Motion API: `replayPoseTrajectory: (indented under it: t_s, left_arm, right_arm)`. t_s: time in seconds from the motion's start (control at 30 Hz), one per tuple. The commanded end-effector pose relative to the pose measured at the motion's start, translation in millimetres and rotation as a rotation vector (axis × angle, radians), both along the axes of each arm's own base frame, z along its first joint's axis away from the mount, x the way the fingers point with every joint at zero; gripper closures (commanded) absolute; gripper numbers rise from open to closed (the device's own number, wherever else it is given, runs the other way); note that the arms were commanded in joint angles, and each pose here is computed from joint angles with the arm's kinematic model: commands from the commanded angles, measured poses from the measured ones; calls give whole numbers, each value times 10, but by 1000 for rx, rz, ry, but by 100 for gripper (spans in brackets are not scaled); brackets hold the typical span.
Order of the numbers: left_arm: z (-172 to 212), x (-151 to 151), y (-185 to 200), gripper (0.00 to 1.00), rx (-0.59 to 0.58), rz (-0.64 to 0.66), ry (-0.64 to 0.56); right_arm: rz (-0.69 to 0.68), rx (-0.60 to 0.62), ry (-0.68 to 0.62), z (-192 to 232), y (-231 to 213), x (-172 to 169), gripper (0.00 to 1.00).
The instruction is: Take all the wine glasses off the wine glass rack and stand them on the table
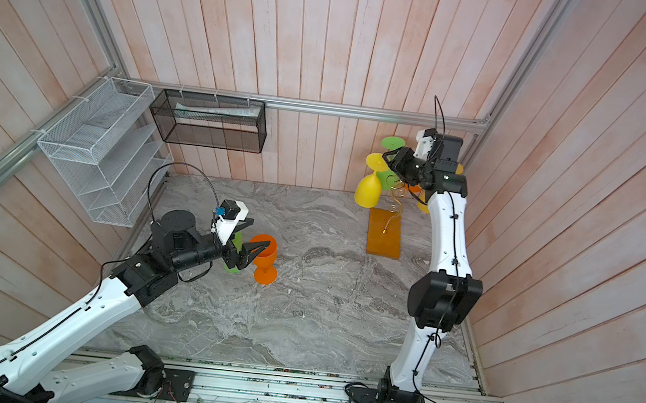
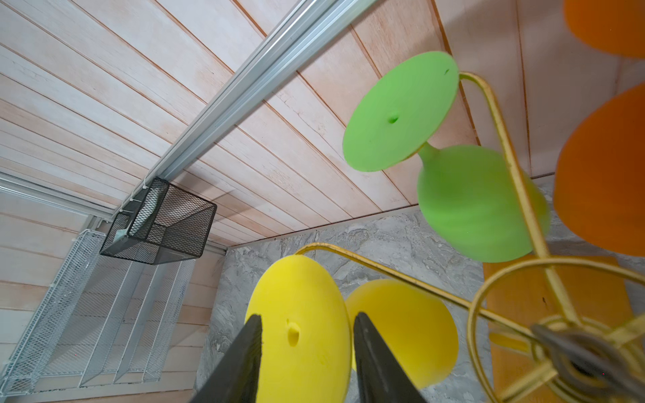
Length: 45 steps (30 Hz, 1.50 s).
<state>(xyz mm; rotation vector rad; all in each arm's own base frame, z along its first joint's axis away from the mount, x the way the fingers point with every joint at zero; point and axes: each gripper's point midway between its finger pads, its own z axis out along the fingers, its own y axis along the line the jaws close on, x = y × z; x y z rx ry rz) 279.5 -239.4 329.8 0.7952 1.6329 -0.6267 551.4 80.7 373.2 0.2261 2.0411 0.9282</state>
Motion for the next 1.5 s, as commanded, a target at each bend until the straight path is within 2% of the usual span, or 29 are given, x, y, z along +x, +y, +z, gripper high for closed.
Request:
replayPoseTrajectory:
  t_s: [0.0,0.37,0.7,0.87,1.2,1.47]
  left_arm:
    - [-8,11,2,18,-6,9,-5]
    - [-6,17,7,19,-7,14,-5]
    - [5,16,4,19,-12,13,-4]
    - [-5,17,7,19,-10,16,-2]
    - [-21,34,0,19,-8,18,5]
    - [-34,42,3,19,-6,22,7]
  right_arm:
    - [34,63,29,-7,101,-102,59]
    - [56,135,13,92,127,-171,67]
    - [66,149,4,130,131,-234,68]
    - [26,95,11,107,54,-228,68]
    - [-96,-54,-5,223,-189,-256,58]
    - [-138,-102,2,154,-266,-191,54]
